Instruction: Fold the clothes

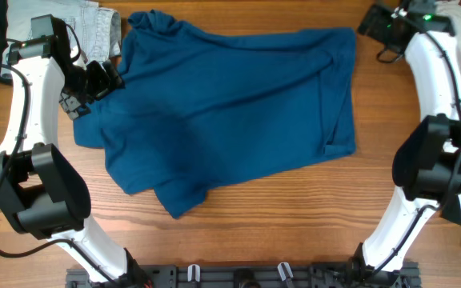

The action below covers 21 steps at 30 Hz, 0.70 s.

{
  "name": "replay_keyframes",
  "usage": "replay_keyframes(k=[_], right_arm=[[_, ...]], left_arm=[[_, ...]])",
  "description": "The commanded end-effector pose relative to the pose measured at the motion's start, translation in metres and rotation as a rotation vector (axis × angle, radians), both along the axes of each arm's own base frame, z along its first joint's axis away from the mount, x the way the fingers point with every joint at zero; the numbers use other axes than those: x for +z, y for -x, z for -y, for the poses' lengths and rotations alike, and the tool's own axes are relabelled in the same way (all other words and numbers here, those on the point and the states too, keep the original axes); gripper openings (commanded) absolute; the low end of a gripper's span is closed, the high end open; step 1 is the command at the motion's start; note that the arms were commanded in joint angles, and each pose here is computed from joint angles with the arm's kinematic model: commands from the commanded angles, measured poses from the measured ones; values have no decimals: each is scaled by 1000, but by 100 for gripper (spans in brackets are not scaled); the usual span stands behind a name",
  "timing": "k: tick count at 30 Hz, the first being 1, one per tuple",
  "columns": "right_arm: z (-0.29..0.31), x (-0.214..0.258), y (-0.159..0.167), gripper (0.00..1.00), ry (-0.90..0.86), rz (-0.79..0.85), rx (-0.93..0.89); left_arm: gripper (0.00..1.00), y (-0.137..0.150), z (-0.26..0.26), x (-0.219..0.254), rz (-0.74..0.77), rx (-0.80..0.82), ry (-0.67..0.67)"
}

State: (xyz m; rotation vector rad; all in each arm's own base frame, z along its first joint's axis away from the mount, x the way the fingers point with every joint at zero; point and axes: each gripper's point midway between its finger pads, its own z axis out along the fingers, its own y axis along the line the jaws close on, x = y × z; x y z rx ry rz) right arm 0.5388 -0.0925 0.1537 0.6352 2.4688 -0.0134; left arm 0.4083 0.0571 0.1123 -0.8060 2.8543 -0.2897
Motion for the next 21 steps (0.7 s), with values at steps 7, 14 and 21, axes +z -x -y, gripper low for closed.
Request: replay_keyframes(k=[7,14,21], right_arm=[[-32,76,83,100,-97,-92,76],[-96,63,168,100,-250,-400,312],[-138,11,200,100,-132,-608,415]], left_arm=[[100,-2,1,2,5,8,0],[100,-2,1,2,6,9,0],[100,0,1,0,-1,8,1]])
